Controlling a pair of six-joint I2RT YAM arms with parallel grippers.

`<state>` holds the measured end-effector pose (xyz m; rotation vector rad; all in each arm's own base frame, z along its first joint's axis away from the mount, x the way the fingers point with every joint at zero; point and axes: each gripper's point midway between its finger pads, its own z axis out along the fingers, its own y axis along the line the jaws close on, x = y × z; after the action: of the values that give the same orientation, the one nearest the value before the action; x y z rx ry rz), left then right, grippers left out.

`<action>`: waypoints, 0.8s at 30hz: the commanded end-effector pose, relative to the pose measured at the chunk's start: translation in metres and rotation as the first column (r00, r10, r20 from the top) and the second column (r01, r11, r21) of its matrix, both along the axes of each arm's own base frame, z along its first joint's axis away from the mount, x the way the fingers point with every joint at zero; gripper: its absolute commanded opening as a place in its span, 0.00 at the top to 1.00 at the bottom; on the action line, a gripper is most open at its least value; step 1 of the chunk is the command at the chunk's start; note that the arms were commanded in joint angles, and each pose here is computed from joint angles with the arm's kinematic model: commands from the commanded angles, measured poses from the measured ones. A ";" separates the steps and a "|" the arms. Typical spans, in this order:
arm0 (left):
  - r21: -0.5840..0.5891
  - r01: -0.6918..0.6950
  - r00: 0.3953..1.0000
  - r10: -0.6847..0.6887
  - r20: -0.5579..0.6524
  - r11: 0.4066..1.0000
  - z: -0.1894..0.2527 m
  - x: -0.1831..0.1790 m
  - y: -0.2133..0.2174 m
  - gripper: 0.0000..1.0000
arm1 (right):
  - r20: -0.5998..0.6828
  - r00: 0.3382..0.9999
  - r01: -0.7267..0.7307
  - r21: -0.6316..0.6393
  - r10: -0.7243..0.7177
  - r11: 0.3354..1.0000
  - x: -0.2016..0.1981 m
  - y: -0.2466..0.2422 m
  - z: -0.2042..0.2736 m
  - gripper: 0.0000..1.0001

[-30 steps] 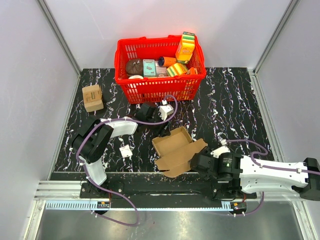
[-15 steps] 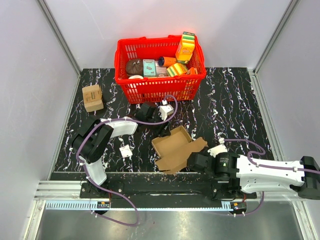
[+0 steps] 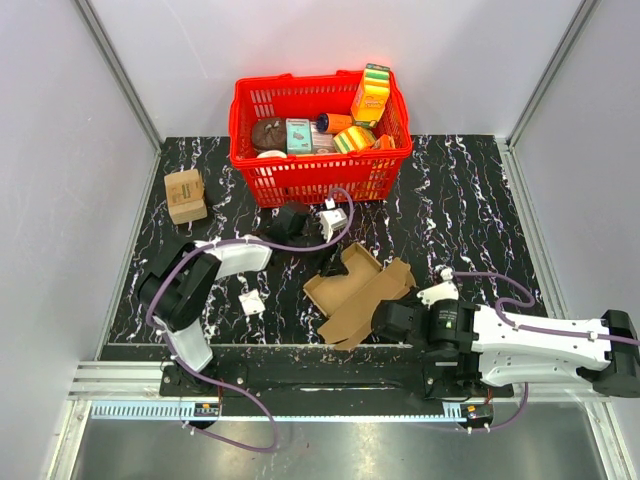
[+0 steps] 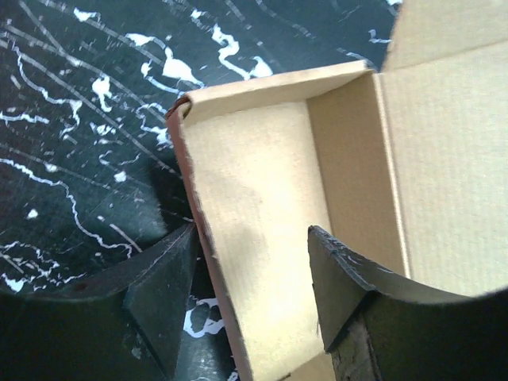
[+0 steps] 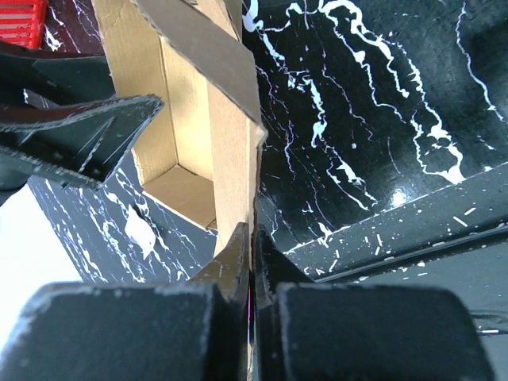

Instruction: Fold the paper box

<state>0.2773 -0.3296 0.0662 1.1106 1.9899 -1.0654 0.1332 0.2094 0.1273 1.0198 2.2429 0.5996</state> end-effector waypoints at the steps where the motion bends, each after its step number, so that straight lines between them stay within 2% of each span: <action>1: -0.142 0.076 0.994 -0.064 0.090 0.987 0.049 -0.005 -0.011 0.37 | 0.067 0.997 0.037 -0.041 -0.035 0.998 0.008 -0.018 0.016 1.00; 3: -0.138 0.064 0.993 -0.050 0.108 0.988 0.058 -0.005 -0.009 0.35 | 0.071 0.997 0.040 -0.035 -0.038 0.999 0.008 -0.021 0.017 1.00; 5: -0.119 -0.004 0.990 0.021 0.139 0.993 0.068 0.004 -0.004 0.33 | 0.078 0.996 0.037 -0.038 -0.034 0.999 0.009 -0.025 0.018 1.00; 7: -0.099 -0.134 0.975 0.150 0.167 0.986 0.071 0.024 0.006 0.31 | 0.088 0.996 0.039 -0.052 -0.034 0.998 0.011 -0.029 0.021 1.00; 10: -0.130 -0.273 0.943 0.292 0.160 0.953 0.093 0.037 0.016 0.30 | 0.106 0.994 0.021 -0.103 -0.010 0.994 0.018 -0.038 0.032 1.00; 14: -0.255 -0.369 0.893 0.417 0.169 0.894 0.156 0.040 0.026 0.29 | 0.126 0.987 -0.071 -0.211 0.099 0.975 0.027 -0.044 0.051 1.00; 16: -0.241 -0.401 0.881 0.444 0.161 0.884 0.166 0.038 0.034 0.29 | 0.121 0.986 -0.088 -0.218 0.117 0.972 0.036 -0.045 0.065 1.00; 17: -0.249 -0.408 0.876 0.453 0.166 0.879 0.176 0.035 0.037 0.29 | 0.116 0.976 -0.149 -0.272 0.186 0.951 0.038 -0.046 0.068 1.00; 19: -0.231 -0.412 0.877 0.452 0.164 0.882 0.187 0.028 0.043 0.30 | 0.091 0.955 -0.251 -0.259 0.282 0.933 0.042 -0.030 0.077 1.00; 20: -0.233 -0.409 0.874 0.452 0.176 0.882 0.194 0.027 0.045 0.30 | 0.072 0.938 -0.302 -0.313 0.339 0.901 0.049 -0.035 0.077 1.00; 21: -0.208 -0.426 0.870 0.462 0.172 0.880 0.192 0.025 0.050 0.30 | 0.068 0.923 -0.341 -0.310 0.378 0.888 0.052 -0.031 0.085 1.00; 22: -0.181 -0.436 0.870 0.465 0.166 0.881 0.191 0.018 0.057 0.30 | 0.010 0.892 -0.431 -0.285 0.452 0.856 0.049 -0.017 0.079 1.00; 24: -0.159 -0.466 0.854 0.490 0.176 0.870 0.191 0.015 0.068 0.31 | -0.012 0.835 -0.524 -0.318 0.550 0.790 0.056 -0.014 0.086 1.00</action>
<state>0.2982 -0.2868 0.2492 0.6545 1.8009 -0.8358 0.1854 0.1697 0.1976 0.6214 2.3215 0.4151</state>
